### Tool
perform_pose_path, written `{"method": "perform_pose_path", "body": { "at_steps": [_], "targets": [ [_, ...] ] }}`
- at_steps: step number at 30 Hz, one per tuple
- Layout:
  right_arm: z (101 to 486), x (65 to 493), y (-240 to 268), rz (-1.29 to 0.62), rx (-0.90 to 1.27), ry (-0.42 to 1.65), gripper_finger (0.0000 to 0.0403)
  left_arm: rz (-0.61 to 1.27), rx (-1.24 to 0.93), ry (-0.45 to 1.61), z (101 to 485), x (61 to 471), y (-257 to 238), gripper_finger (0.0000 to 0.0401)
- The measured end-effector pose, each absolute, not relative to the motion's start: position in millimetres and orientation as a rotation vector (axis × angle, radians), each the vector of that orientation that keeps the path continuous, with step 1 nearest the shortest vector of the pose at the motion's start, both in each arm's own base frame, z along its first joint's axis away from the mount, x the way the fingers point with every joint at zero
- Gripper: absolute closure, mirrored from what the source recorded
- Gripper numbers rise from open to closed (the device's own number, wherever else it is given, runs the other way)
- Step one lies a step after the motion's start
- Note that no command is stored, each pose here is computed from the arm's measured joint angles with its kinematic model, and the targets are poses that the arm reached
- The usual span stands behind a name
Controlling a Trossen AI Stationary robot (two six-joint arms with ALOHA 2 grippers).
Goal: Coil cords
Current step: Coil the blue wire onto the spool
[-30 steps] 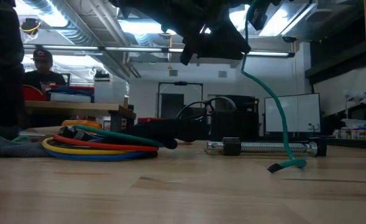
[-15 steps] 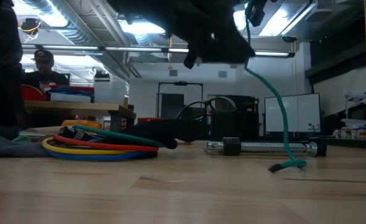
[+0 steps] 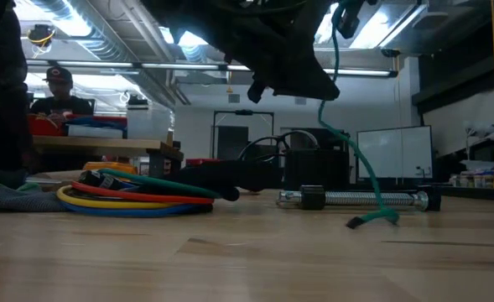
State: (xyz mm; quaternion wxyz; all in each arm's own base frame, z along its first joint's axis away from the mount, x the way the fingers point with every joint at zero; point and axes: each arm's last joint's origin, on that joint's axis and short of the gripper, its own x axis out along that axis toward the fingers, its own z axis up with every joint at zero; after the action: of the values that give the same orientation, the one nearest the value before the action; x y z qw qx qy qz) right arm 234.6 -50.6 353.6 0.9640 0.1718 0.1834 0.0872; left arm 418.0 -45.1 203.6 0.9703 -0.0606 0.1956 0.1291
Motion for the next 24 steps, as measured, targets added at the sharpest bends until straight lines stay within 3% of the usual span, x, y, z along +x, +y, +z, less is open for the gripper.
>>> {"method": "perform_pose_path", "body": {
  "at_steps": [16,24],
  "targets": [
    [315.8,208.4,-44.1,0.136,0.412,0.831,0.0401,0.402,-0.158,0.721,176.3,400.4,-15.2,0.0399],
    [306.6,197.0,-43.2,0.051,0.416,0.984,0.0401,0.445,-0.205,0.741,174.6,398.3,-6.3,0.0399]
  ]
}}
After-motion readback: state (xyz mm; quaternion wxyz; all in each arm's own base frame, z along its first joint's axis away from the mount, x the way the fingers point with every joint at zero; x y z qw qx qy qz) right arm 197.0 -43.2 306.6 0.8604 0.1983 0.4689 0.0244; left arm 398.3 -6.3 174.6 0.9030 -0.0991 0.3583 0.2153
